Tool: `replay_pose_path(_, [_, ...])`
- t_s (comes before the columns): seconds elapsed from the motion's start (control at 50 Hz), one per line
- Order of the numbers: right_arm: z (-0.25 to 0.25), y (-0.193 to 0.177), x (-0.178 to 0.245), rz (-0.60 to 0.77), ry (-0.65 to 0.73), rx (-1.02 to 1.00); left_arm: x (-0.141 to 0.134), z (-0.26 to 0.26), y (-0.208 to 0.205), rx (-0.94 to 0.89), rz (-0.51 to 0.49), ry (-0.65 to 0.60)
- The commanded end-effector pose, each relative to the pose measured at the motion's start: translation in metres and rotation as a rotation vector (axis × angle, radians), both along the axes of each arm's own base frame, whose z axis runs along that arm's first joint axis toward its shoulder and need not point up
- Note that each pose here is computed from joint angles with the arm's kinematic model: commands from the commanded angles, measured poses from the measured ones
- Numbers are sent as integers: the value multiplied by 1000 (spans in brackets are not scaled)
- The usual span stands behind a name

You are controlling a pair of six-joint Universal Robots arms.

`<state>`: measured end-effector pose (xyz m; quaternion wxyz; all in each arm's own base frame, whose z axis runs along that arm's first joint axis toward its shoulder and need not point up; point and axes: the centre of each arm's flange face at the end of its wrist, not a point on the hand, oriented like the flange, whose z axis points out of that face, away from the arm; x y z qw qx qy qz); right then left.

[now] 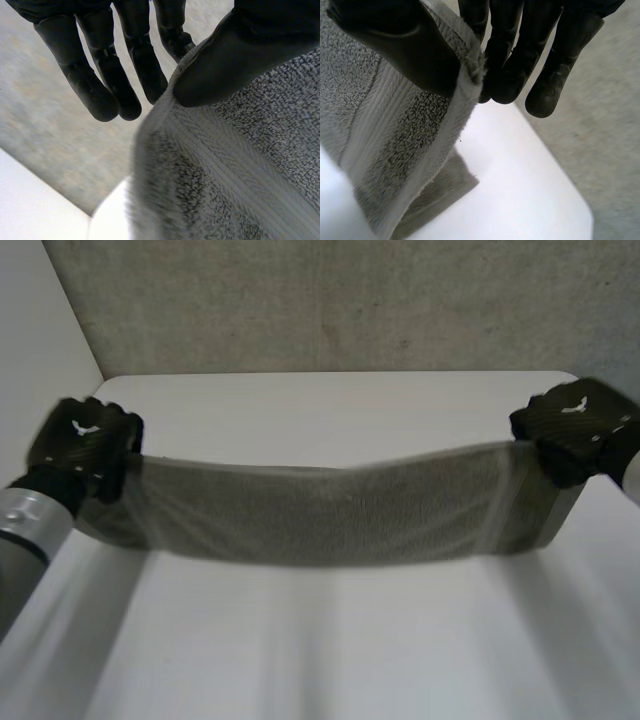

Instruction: Fold the towel.

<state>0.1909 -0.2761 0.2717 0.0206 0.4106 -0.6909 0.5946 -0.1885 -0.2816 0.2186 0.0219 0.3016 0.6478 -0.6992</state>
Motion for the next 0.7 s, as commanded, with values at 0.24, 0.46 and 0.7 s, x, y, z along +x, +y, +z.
replay_pose_path(0.24, [-77,-73,9,-17,68,106,-34,-59,-74,41,3,-126])
replay_pose_path(0.46, [-102,-108,27,-77,89,-18,-49,-77,-97,31,6,-126])
replay_pose_path(0.7, [-115,-118,30,-166,86,-87,-54,-81,-99,32,49,-124])
